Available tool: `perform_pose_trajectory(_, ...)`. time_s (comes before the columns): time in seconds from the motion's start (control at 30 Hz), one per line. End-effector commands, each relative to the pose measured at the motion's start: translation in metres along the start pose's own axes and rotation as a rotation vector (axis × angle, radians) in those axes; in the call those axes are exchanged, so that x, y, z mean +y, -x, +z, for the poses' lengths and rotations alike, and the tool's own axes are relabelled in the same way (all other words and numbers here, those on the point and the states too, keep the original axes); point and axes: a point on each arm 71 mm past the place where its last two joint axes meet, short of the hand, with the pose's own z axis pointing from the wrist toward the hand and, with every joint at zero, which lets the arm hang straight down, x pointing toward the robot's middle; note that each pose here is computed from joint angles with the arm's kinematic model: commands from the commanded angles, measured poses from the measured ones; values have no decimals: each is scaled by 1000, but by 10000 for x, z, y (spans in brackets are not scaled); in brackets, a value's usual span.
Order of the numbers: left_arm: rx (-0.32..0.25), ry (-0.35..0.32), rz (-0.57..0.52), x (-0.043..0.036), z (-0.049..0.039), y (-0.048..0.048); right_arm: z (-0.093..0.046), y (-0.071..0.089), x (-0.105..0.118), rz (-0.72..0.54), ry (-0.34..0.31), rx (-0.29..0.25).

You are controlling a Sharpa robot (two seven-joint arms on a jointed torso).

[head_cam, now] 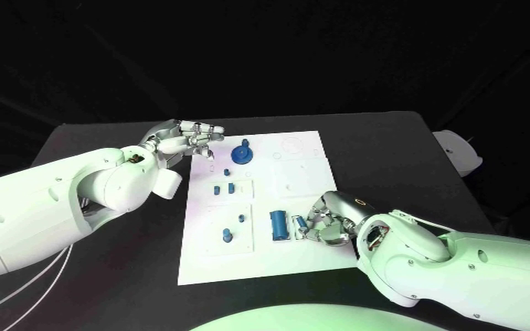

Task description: Assemble the parts on the task board

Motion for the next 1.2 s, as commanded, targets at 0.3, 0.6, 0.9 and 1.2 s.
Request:
perform_pose_trajectory(0.3, 23, -7, 5, -11, -2, -28, 25, -58, 15, 2, -9, 49)
perform_pose_trajectory(0.6, 23, -5, 7, -10, -6, -23, 23, -48, 41, 20, -1, 27)
perform_pose_trajectory(0.9, 23, -3, 7, -8, -8, -18, 11, -38, 60, 28, 7, 13)
perform_pose_trajectory(1.2, 25, -1, 6, -7, -9, -19, 9, -34, 65, 26, 9, 10)
